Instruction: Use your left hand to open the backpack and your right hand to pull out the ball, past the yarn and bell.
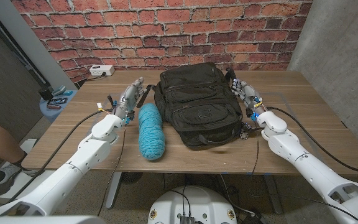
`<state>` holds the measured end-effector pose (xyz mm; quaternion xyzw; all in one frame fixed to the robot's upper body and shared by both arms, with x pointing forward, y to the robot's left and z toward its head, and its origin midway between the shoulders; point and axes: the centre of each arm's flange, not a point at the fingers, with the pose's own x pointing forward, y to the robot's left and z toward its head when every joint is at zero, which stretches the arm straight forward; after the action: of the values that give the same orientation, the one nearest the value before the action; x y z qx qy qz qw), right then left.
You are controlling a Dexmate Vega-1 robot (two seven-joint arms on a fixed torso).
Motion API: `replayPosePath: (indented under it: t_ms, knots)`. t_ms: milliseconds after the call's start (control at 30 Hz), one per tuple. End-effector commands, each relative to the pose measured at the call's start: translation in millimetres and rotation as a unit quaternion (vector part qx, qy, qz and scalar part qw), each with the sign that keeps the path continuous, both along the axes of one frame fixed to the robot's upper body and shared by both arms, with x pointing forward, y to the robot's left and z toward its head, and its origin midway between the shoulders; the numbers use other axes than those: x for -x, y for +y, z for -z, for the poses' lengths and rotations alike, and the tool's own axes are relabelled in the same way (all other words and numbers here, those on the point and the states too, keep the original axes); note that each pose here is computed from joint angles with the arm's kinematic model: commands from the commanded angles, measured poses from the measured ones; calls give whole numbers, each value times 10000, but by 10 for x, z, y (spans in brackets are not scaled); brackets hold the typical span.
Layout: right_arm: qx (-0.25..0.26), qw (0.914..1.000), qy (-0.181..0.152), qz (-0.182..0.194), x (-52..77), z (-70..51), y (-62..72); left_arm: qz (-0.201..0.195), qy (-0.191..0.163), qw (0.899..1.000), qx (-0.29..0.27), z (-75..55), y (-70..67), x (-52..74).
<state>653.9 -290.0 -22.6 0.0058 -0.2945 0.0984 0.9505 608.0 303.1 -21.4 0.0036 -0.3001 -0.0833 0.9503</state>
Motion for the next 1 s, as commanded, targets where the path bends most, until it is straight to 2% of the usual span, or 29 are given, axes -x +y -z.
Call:
replayPosePath:
  t_ms: [33, 567, 1000]
  knots:
    - [70, 9999, -34, 85, 85, -38, -62, -89, -121, 9997, -181, -62, 22, 192]
    - [80, 9998, -90, 145, 122, -60, -62, -240, -382, 9967, -676, -206, 69, 429]
    - [36, 9998, -176, 125, 55, -84, -115, -242, -482, 9946, -889, -289, 43, 502]
